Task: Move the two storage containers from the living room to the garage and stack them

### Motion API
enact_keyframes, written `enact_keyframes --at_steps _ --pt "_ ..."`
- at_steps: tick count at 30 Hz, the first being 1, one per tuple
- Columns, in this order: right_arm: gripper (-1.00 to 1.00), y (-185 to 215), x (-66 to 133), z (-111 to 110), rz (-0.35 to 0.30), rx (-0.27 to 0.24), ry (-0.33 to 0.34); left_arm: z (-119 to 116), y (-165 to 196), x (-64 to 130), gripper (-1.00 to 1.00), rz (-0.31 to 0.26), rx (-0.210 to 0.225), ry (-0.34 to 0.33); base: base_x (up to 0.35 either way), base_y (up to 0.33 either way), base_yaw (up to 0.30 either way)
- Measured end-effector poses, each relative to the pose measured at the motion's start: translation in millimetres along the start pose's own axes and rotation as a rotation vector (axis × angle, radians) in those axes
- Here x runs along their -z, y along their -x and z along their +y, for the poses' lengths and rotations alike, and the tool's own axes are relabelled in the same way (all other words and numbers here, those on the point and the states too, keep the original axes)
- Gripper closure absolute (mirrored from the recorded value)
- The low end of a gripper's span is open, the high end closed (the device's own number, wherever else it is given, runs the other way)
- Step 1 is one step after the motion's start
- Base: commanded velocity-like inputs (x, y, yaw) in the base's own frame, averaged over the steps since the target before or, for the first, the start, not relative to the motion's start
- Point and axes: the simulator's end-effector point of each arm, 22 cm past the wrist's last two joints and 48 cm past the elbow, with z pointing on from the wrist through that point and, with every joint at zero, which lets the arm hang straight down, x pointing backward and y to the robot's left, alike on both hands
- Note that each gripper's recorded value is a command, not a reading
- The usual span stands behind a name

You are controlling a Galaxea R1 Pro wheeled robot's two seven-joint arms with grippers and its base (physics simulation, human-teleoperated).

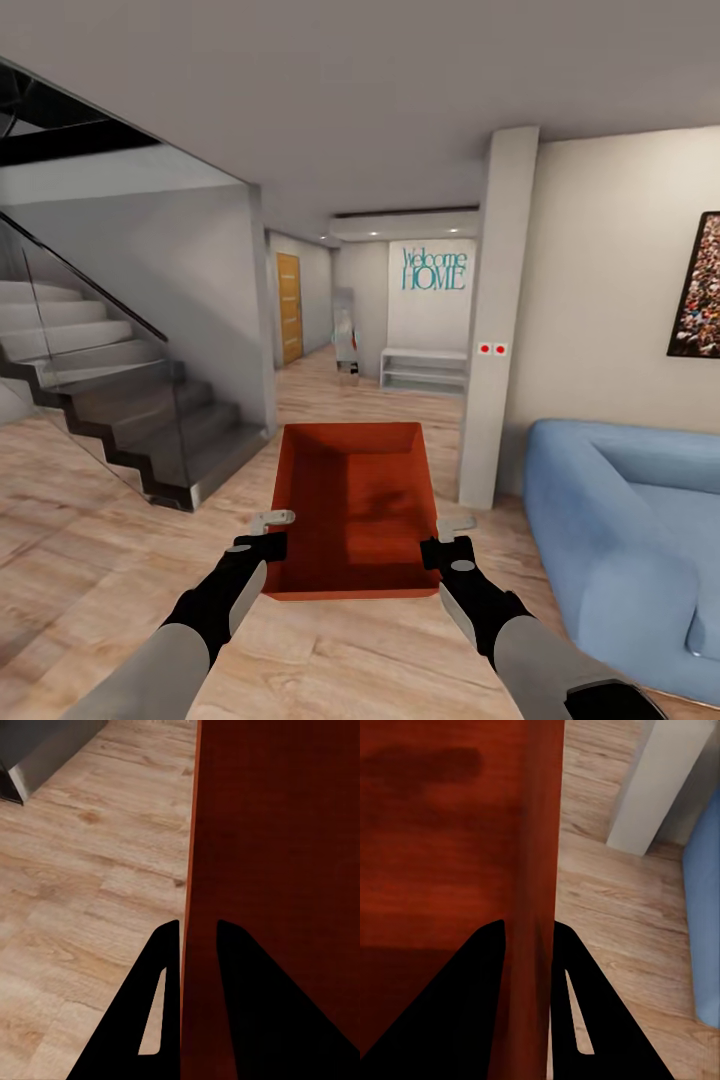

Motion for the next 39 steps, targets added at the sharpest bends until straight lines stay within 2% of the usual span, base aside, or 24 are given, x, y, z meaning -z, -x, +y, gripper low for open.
enact_keyframes --at_steps 39 --pt "1.0 0.2 0.0 -0.1 -0.001 0.0 0.0 -0.1 0.3 0.0 1.0 -0.001 0.0 0.0 0.323 0.0 0.0"
